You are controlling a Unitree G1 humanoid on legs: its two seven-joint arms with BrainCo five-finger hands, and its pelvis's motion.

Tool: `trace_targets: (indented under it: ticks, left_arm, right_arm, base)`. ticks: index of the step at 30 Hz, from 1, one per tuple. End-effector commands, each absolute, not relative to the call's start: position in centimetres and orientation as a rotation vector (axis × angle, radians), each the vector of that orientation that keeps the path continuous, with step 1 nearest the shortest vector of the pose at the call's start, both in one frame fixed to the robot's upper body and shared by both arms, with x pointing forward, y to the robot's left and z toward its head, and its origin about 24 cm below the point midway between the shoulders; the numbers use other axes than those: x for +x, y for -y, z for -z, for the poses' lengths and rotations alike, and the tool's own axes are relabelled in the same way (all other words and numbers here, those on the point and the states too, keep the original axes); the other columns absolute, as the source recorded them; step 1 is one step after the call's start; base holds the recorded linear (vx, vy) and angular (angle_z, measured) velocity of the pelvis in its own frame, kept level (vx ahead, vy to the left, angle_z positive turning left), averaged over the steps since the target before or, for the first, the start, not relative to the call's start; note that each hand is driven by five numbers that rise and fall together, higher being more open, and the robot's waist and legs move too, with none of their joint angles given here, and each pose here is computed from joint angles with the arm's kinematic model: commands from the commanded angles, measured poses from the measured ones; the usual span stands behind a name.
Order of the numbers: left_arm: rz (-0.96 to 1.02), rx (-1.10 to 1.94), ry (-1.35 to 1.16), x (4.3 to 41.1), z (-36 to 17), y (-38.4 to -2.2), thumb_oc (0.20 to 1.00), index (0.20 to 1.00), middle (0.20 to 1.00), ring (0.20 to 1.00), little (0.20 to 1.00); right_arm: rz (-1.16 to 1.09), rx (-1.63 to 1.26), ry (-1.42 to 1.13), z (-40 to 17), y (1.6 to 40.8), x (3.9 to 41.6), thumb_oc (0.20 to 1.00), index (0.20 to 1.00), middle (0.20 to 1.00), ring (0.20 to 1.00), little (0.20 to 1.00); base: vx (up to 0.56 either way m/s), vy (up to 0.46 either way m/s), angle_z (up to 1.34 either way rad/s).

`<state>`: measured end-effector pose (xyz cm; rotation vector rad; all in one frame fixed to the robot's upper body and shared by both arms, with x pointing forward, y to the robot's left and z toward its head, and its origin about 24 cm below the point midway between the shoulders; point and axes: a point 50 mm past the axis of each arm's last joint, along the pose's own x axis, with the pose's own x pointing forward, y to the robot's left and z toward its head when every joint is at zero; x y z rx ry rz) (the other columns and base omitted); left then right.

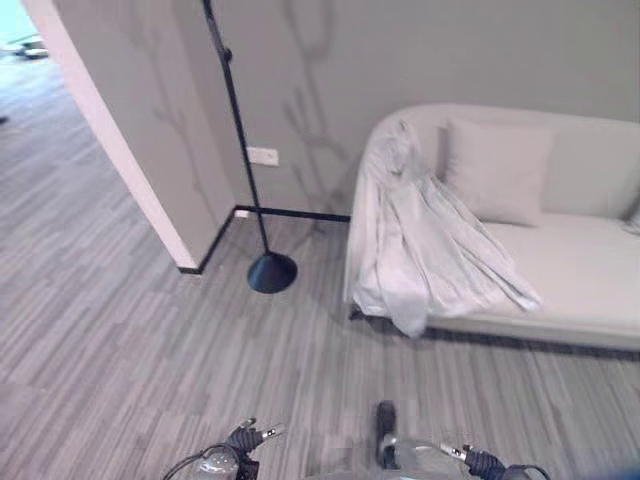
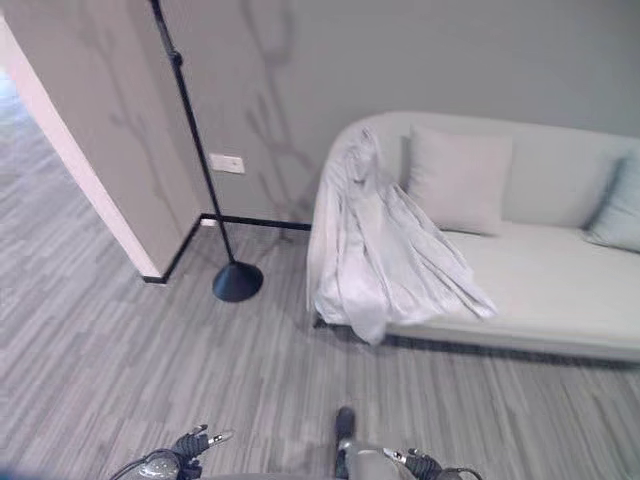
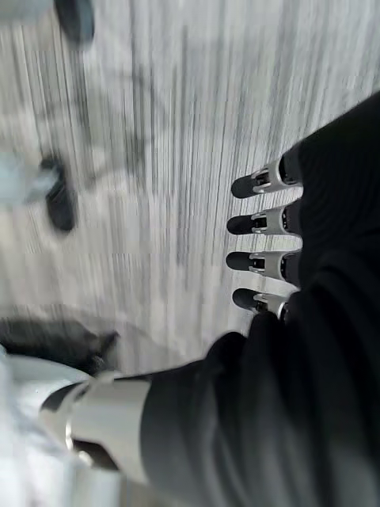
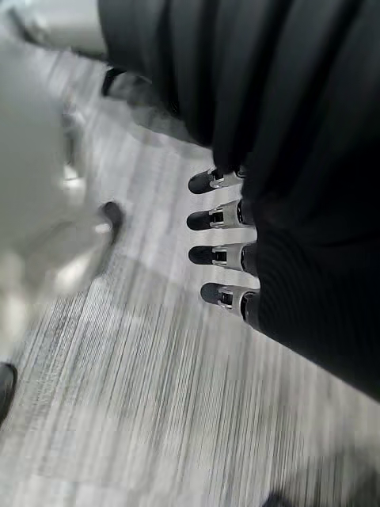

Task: Hang the clothes on the sofa on the clothes rack.

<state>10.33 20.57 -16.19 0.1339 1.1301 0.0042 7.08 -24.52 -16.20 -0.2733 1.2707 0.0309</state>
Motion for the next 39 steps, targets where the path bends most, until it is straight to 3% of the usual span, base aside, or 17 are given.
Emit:
trace_targets:
  ticks: [1,13,21,29,39]
  left_arm:
    - [-0.001,0.229,-1.048,12.6,15.0,-22.8,1.0,1.0,1.0,1.0,1.0]
    - [0.026,0.218,-1.022,13.2,14.8,-22.3,1.0,1.0,1.0,1.0,1.0]
    - [0.003,0.23,-1.045,13.1,14.7,-23.3,1.0,1.0,1.0,1.0,1.0]
    - [-0.01,0.245,-1.099,11.7,15.2,-23.6,1.0,1.0,1.0,1.0,1.0]
    - [0.014,0.265,-1.059,13.0,14.9,-23.2,1.0,1.0,1.0,1.0,1.0]
  right_arm:
    - [-0.046,-0.262,-1.253,16.4,23.5,7.5,1.0,1.0,1.0,1.0,1.0]
    - [0.004,-0.296,-1.217,15.7,25.2,8.5,1.0,1.0,1.0,1.0,1.0]
    - [-0.08,-0.328,-1.157,15.5,23.5,11.4,1.0,1.0,1.0,1.0,1.0]
    - [-0.155,-0.333,-1.184,16.0,22.0,11.0,1.0,1.0,1.0,1.0,1.0]
    - [-0.162,-0.329,-1.176,15.9,21.6,11.6,1.0,1.0,1.0,1.0,1.0]
  base:
    - [0.29,-0.291,0.05]
    - [0.17,-0.226,-0.12]
    - [0.12,-0.013,-0.36]
    - [0.18,0.107,-0.54]
    - [0.13,-0.063,-0.43]
